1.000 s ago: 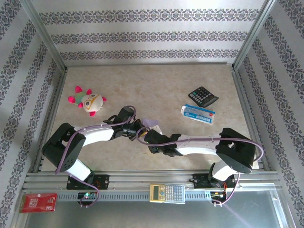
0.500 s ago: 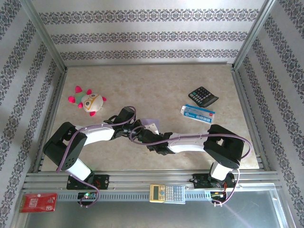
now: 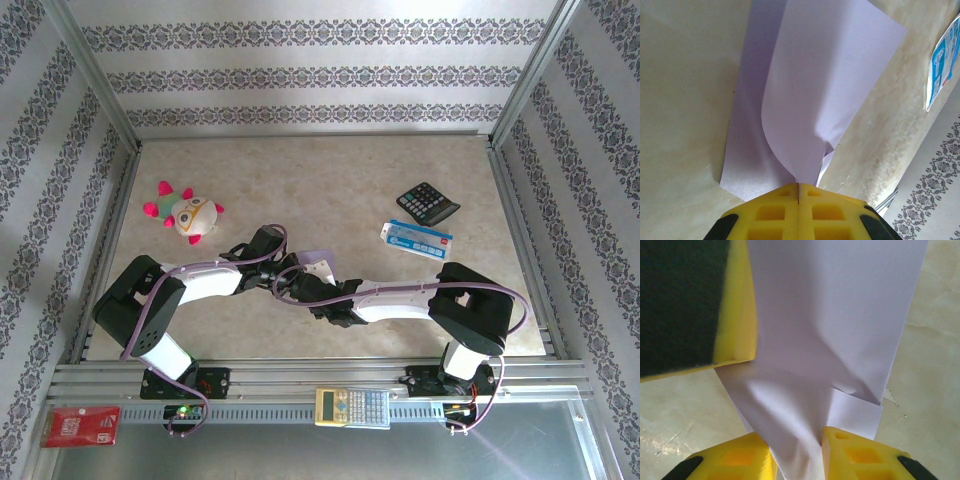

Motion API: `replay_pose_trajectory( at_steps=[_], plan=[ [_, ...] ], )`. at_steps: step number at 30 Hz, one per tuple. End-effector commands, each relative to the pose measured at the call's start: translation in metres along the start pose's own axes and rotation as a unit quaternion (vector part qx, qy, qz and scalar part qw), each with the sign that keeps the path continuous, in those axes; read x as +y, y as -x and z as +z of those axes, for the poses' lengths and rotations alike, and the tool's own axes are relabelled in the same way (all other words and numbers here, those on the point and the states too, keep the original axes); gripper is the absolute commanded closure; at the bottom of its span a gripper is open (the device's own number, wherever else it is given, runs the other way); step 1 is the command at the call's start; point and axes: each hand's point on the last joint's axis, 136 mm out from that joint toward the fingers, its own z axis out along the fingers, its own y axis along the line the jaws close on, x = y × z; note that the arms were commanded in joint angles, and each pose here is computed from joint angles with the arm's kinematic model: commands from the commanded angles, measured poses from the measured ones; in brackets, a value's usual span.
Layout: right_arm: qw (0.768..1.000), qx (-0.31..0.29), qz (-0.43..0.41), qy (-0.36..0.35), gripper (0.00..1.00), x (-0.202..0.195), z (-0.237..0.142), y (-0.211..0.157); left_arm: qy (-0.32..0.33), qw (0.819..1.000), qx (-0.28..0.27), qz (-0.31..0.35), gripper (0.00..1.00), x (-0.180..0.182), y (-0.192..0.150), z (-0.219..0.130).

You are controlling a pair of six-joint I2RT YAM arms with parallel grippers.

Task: Fold a paper plane with a square sheet of paper (pick it up from the middle)
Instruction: Fourth fold the wing at the center of the table.

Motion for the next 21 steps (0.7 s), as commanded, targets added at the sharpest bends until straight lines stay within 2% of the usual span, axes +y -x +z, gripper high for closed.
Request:
replay_pose_trajectory(
  at_steps=[1, 21],
  plan=[
    [1.0, -0.004, -0.002, -0.02, 0.73, -0.0038, -0.002, 0.0023, -0.002, 1.0, 0.007, 0.005, 1.0, -0.0033, -0.0038, 0.0027],
    [0.999, -0.002, -0.008, -0.032, 0.79, -0.0083, 0.0011, -0.0006, -0.003, 1.0, 0.013, 0.004, 1.0, 0.0004, -0.0073, 0.0026]
  ],
)
